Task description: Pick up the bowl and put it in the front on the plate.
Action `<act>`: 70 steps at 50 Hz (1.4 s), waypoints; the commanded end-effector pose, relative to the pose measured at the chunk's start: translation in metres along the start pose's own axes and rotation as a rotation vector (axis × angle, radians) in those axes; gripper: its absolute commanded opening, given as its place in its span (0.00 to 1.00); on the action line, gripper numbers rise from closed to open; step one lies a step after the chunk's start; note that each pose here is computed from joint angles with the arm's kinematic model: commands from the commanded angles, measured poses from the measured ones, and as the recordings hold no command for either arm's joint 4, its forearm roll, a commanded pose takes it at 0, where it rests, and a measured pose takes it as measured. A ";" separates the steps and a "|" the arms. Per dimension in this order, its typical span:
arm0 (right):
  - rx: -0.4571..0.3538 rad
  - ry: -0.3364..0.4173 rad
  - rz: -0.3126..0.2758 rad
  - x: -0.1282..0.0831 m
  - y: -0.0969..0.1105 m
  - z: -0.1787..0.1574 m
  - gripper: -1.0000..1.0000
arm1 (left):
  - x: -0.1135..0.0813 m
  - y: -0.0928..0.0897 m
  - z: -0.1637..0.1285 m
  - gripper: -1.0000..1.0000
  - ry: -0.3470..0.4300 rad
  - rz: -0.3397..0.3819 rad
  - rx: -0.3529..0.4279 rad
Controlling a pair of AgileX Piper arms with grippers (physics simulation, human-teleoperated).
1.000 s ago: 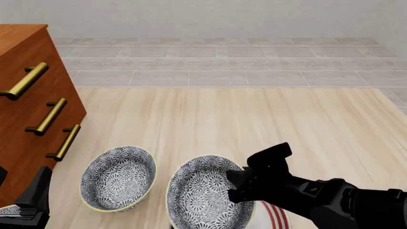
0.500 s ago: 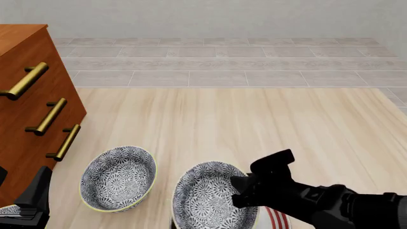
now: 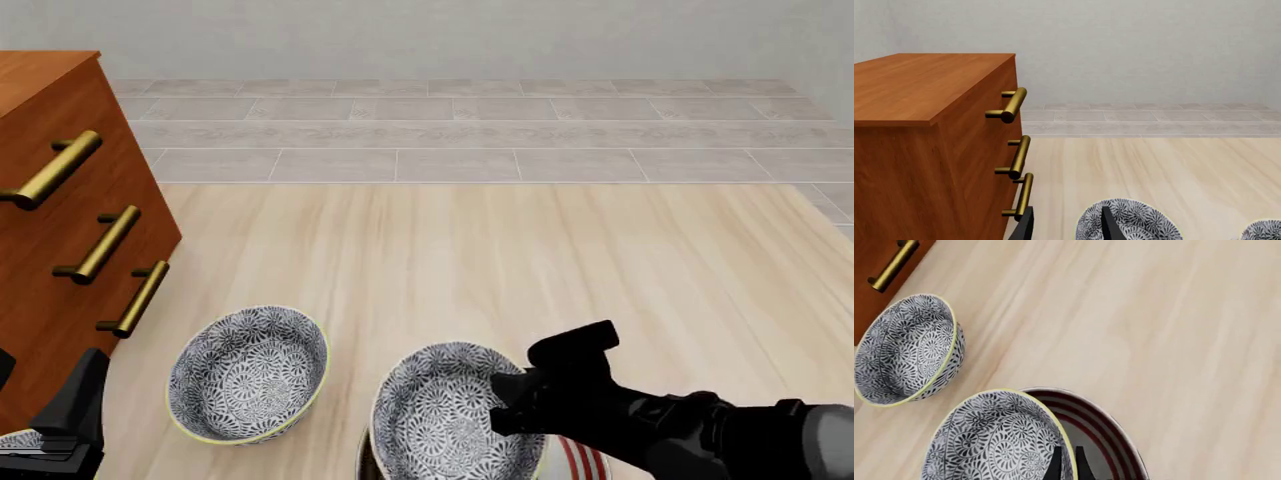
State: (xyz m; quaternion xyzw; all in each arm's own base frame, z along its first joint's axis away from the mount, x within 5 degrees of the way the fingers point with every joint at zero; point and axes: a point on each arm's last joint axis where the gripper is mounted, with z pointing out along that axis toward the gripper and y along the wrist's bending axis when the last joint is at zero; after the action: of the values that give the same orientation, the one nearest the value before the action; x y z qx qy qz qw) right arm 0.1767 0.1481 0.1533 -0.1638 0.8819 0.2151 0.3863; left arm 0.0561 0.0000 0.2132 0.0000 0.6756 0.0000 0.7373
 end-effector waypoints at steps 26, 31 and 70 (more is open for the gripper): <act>-0.035 -0.076 -0.042 -0.009 0.004 -0.023 1.00 | 0.000 0.000 0.000 1.00 0.000 0.000 0.000; -0.039 -0.102 -0.060 -0.015 0.006 -0.030 1.00 | 0.000 0.000 0.000 1.00 0.000 0.000 0.000; -0.006 -0.372 -0.181 -0.070 0.005 -0.095 1.00 | 0.000 0.000 0.000 1.00 0.000 0.000 0.000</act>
State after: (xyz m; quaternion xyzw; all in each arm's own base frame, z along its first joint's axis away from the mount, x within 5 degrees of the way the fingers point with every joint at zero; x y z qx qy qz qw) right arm 0.1706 0.1204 0.2433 -0.1999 0.8004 0.2042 0.5269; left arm 0.0561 0.0000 0.2132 0.0000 0.6756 0.0000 0.7373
